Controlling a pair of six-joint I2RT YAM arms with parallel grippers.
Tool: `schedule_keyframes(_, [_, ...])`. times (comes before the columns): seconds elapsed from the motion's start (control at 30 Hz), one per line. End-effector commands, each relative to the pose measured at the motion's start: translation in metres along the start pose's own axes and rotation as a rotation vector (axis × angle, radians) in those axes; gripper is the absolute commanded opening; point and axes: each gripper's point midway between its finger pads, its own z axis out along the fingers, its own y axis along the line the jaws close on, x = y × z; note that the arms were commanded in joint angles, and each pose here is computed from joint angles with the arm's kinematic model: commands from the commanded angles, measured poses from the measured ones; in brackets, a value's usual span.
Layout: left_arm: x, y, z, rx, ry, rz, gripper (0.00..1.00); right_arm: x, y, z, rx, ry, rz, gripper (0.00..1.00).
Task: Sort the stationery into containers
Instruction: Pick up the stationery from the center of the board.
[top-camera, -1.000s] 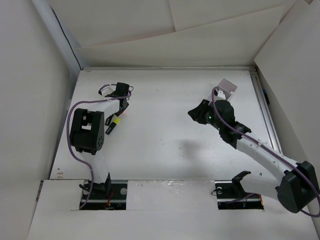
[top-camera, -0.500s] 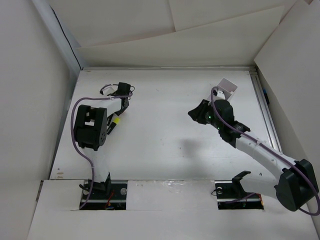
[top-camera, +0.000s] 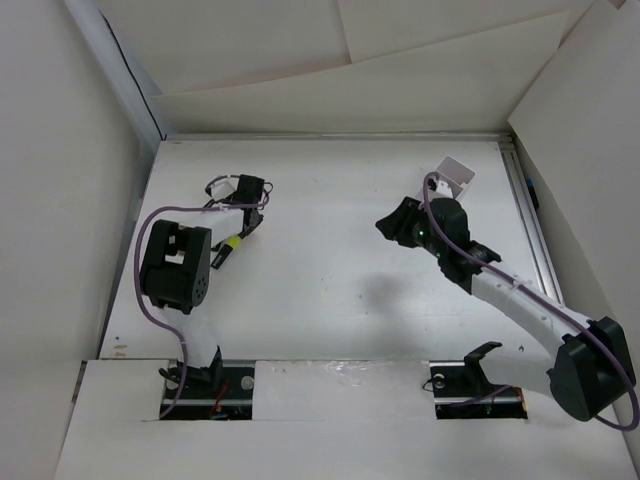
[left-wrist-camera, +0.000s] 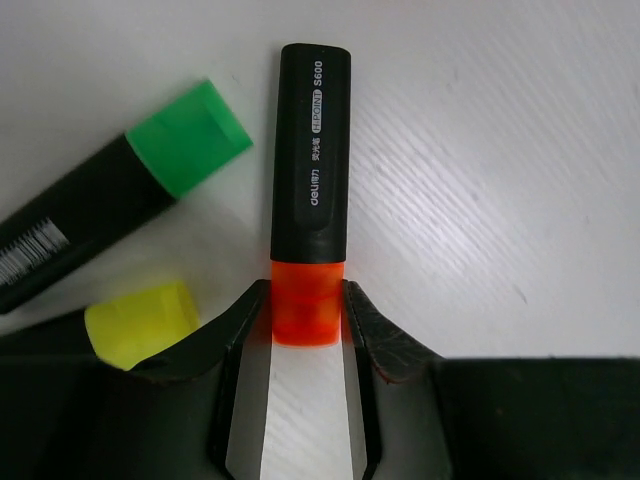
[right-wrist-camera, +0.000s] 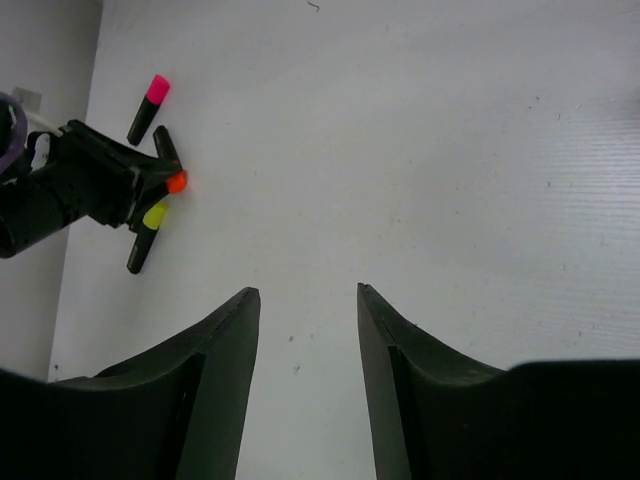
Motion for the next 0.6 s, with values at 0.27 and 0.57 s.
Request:
schedule_keyframes(0.27, [-0.006,-0.041,-0.098,0.559,-0.028,0.032,0.00,-0.021,-0.003,0.006,-0.001,-0.066,-0.033,0.67])
schedule_keyframes(0.57, [0.038,-0.067,-0.177,1.067,-0.041,0.229,0.02,-0.004,0.015,0.030,-0.105,0.084,-0.047,0.74])
